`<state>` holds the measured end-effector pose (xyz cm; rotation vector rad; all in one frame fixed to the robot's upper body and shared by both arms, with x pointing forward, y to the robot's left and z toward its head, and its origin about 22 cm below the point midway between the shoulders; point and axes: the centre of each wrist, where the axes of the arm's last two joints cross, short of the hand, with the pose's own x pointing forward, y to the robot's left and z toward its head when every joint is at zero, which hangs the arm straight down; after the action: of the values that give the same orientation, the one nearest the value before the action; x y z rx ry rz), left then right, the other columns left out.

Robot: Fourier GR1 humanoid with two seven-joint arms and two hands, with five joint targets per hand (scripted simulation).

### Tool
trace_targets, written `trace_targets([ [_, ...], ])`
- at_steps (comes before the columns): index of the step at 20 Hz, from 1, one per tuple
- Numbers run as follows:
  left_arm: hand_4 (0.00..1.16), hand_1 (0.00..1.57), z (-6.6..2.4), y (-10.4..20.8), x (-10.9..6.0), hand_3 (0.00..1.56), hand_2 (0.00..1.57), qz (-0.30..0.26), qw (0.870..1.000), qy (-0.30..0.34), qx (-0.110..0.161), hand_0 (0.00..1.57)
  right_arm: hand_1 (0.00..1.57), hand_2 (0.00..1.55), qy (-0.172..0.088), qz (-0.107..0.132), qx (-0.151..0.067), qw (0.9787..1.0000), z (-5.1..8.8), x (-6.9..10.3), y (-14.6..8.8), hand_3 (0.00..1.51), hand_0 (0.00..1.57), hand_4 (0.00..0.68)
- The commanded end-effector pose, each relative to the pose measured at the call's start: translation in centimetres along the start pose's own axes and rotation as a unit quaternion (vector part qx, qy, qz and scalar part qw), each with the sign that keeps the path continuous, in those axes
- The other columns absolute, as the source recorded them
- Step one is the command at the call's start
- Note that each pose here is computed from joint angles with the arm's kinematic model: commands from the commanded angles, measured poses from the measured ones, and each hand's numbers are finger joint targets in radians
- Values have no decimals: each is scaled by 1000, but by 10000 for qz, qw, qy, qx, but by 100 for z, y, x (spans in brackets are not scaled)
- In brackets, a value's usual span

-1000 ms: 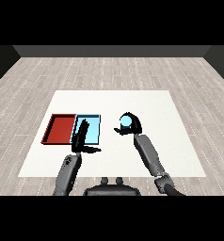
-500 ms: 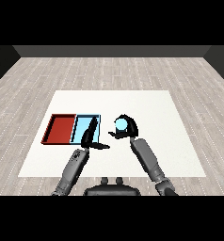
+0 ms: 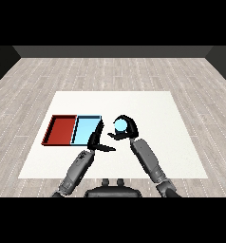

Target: Pick the blue can and put it in the blue box

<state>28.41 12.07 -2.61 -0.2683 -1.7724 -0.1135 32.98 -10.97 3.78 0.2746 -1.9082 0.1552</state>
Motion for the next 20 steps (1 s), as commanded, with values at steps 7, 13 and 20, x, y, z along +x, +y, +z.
trace_targets([
  [7, 0, 0, -141, -310, -146, 0, 0, -131, 9996, 213, -129, 0, 1394, 1453, -103, -171, 215, 9996, -81, 154, 119, 1415, 1394, 680],
  [13, 0, 0, -306, -279, -22, 0, 0, 84, 9995, 229, -179, 0, 1393, 1435, -128, -30, 322, 9994, 1, 58, 253, 1399, 1393, 656],
  [20, 0, 0, -241, -157, -291, 0, 0, 101, 9996, 209, -188, 0, 1419, 1430, -72, -36, 518, 9986, -14, 64, 226, 1388, 1419, 651],
])
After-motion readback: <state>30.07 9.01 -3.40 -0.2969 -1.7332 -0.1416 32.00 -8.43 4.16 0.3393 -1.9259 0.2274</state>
